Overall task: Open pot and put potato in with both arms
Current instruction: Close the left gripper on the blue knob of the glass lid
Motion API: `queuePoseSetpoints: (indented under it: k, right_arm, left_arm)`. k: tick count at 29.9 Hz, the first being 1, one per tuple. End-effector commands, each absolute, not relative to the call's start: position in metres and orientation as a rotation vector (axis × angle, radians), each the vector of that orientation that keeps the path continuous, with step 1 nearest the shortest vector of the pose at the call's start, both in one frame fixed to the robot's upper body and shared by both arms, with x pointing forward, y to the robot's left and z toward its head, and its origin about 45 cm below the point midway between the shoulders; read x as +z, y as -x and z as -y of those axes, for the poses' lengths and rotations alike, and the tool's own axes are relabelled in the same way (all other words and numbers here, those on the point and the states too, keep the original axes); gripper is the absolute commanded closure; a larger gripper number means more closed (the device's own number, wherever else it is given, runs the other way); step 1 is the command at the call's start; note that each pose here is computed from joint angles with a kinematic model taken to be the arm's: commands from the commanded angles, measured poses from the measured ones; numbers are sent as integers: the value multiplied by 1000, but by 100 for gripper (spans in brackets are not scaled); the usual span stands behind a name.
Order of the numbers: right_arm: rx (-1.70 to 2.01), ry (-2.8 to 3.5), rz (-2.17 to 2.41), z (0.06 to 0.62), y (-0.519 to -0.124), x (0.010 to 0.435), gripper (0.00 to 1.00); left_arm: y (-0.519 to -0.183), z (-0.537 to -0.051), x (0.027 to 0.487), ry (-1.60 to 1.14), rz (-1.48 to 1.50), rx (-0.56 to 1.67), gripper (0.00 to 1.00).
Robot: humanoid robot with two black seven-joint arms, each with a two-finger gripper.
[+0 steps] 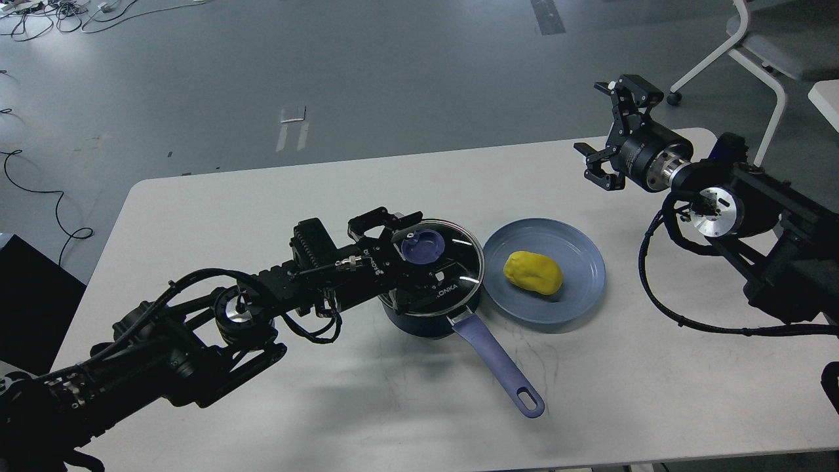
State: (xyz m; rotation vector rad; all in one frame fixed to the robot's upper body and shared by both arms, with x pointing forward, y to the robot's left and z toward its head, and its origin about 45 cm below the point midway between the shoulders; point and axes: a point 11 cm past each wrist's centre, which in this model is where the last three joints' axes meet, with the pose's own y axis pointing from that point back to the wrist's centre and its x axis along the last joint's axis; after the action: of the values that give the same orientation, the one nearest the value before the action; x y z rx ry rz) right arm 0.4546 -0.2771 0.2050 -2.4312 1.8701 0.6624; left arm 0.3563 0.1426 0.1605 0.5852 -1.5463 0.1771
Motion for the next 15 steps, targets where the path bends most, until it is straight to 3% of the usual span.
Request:
queuePoseSetpoints:
  k: [1,11,15]
  right_arm:
    - [663,2430,-1875,279,-454,204,0]
    - [668,2427,-1878,278,-453,202,0]
    - [670,2426,-1881,279,-452,201,0]
  left_arm:
    - [-356,-144,158,-592,1523,180,5]
    - [-360,-151,158,-605,1471,224,8]
    - [-355,-152,149,-621,1459,196,29]
